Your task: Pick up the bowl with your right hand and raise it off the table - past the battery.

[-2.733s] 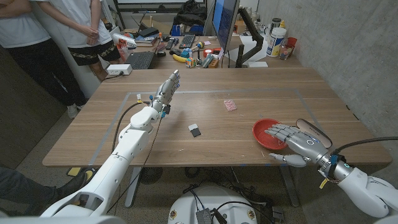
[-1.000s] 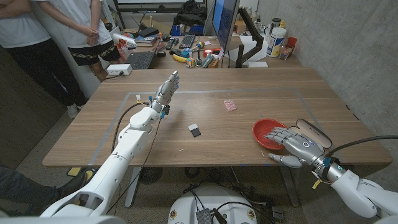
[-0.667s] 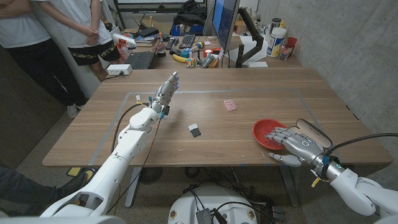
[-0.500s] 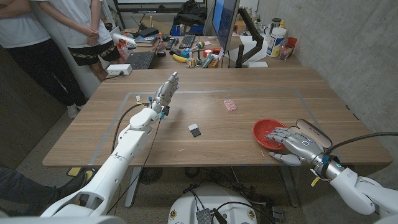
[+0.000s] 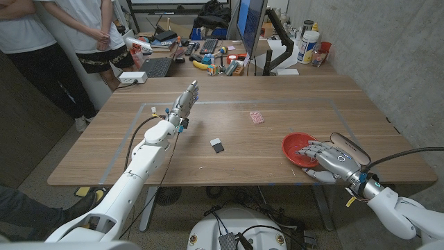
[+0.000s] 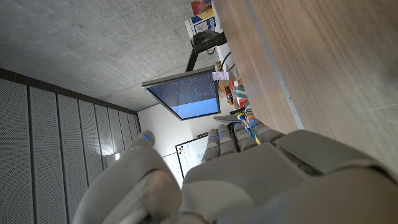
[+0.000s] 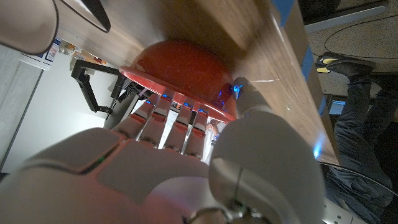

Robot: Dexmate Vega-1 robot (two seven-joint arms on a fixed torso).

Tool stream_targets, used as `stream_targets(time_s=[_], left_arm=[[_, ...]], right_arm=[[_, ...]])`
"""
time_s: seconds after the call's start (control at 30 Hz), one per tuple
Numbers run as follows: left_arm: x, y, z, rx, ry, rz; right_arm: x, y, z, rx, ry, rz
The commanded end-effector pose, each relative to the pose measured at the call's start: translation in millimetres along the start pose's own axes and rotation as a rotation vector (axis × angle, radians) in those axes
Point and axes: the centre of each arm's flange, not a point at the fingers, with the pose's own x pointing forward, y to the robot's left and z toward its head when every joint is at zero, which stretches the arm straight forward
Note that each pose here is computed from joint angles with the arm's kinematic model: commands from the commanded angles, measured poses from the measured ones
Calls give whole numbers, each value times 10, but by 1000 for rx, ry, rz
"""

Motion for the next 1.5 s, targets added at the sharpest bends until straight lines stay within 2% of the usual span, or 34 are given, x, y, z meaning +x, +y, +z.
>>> stream_targets(time_s=[0.03,0.53,0.93,1.5], left_arm=[[-8,16,8,-1,-2,3],[0,19,-5,-5,1,8],[11,14,-19,-6,3,8],[-43,64,-6,-3,4,23]], right_arm=[[8,24,4,-14,8,-12],[-2,66,-29,-3,23,-22],[4,53,-42,17,25,-70],[59,43,-52,24,22,-85]])
